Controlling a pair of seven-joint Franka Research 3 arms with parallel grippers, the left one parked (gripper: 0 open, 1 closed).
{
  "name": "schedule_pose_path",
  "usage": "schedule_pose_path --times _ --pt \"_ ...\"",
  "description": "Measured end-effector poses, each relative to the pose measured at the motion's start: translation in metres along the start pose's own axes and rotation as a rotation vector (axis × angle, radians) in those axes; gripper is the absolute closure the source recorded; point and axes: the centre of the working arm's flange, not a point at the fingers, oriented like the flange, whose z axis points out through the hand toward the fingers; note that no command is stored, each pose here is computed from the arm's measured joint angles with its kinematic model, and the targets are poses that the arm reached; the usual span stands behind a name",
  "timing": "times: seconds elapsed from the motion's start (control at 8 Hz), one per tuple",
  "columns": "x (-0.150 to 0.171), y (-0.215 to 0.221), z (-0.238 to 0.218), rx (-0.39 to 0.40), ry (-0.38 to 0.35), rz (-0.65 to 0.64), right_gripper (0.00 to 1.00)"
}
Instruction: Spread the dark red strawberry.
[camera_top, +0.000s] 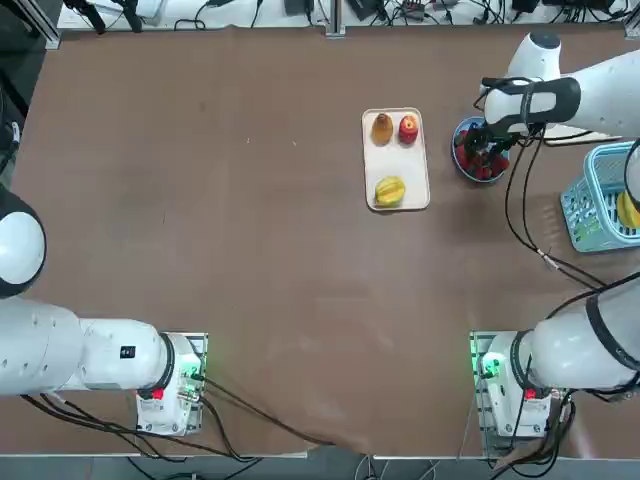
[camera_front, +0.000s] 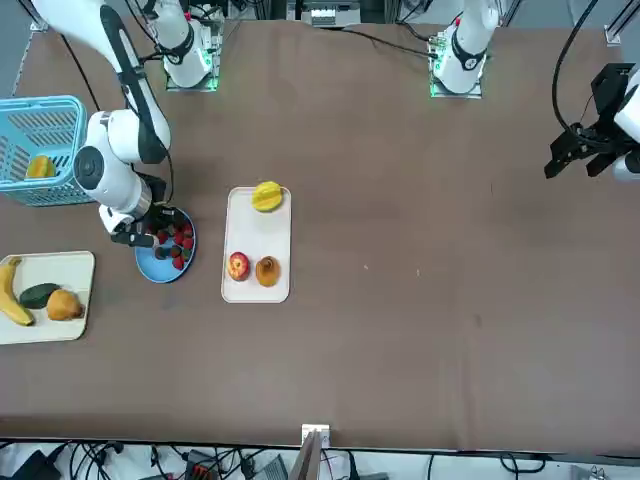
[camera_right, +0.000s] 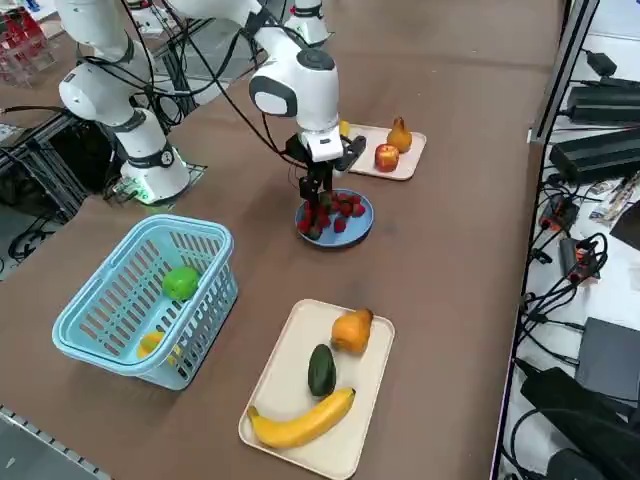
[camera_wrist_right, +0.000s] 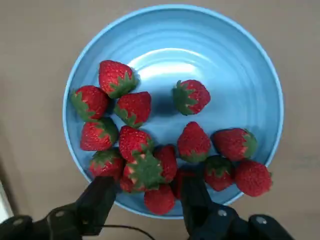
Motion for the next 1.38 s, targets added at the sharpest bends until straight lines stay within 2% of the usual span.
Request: schedule_pose_path --times 0.38,1.38 --pt "0.0006 -0.0002 0.0019 0.0 0.001 0.0 0.26" --pt "0.0075 -0.0028 0.0062 0.002 0.004 -0.001 0.27"
